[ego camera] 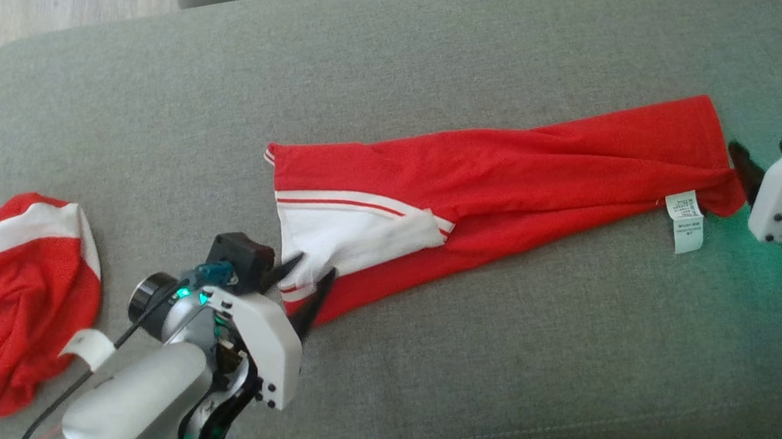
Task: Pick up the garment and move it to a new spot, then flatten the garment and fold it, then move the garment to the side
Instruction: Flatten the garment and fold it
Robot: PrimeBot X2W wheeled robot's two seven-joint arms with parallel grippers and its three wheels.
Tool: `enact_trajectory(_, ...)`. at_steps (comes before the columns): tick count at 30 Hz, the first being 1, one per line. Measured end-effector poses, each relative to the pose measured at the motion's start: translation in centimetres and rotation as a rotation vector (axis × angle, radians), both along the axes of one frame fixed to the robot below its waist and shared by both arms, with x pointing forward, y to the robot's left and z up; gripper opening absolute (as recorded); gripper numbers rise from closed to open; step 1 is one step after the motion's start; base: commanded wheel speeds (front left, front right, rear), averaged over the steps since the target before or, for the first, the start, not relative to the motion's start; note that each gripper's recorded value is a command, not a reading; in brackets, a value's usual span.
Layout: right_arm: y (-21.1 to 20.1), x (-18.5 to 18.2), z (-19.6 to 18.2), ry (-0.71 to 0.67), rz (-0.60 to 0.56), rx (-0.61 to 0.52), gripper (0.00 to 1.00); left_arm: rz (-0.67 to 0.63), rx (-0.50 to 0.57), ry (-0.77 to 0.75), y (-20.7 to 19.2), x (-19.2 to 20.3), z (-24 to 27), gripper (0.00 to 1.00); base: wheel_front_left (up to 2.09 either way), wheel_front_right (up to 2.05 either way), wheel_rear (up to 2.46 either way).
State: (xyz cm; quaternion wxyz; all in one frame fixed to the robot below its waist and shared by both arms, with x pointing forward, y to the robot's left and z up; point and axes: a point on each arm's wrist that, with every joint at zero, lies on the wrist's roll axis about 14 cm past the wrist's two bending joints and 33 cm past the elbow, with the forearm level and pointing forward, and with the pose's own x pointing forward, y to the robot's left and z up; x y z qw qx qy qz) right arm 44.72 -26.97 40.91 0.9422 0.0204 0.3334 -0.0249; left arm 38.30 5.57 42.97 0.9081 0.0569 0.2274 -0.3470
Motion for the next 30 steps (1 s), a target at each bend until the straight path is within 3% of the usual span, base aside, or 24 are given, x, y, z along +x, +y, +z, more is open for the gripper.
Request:
enact_trajectory(6,1.8,2.7,5.1,-0.259,0.026,0.017,1.0,0.097,-0.037,-0.09,1.0,1.7,1.5,1.0,0.0,0.0,0.0)
enact_trajectory(17,7.1,2.4,13.4,-0.749,0.101,0.031,1.0,0.501,-0.275,-0.424,5.7,8.0,11.6,1.0,0.0,0.0,0.0)
enact_trajectory(22,8.4,0.6,12.9,-0.794,0.121,0.009,1.0,0.602,-0.348,-0.516,7.1,7.2,13.4,1.0,0.0,0.0,0.0)
enact_trajectory(30,9.1,-1.8,9.6,-0.724,0.116,0.012,1.0,0.652,-0.323,-0.463,7.9,3.4,8.9,1.0,0.0,0.0,0.0)
